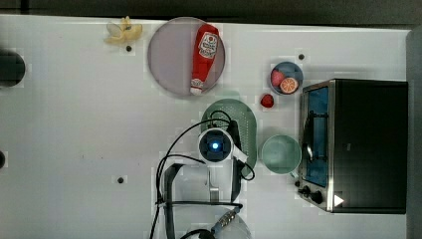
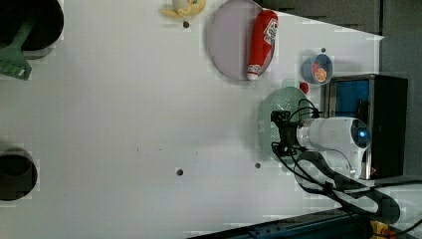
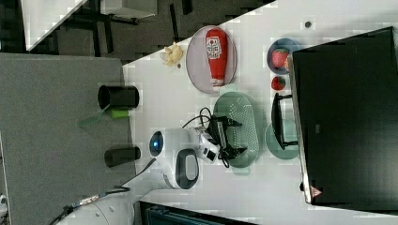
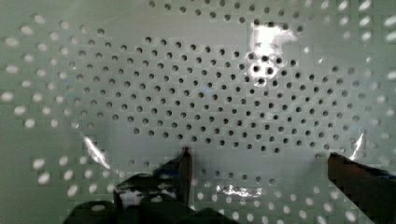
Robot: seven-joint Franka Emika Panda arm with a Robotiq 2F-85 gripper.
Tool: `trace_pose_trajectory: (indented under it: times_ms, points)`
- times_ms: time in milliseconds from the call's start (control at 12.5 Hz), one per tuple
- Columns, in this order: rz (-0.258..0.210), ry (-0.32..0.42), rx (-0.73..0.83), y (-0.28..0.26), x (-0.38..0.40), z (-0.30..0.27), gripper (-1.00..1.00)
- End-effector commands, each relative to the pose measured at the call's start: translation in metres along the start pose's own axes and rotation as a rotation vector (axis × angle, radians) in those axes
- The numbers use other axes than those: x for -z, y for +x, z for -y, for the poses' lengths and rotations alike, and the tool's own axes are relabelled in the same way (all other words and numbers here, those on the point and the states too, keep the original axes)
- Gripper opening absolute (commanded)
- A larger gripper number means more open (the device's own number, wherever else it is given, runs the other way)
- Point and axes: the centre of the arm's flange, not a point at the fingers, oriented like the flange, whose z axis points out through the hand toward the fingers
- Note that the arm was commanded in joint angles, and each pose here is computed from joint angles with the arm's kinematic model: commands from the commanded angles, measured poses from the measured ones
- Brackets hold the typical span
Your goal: Drag strainer right to left.
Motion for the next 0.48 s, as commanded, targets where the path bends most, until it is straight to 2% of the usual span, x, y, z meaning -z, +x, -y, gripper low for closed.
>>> trace_pose_trajectory:
  times_ms: [80, 480]
  points:
    - [0.013, 0.063, -0.069, -0.022, 0.024, 0.014, 1.00]
    - [0.021, 0.065, -0.095, -0.055, 0.025, 0.017, 1.00]
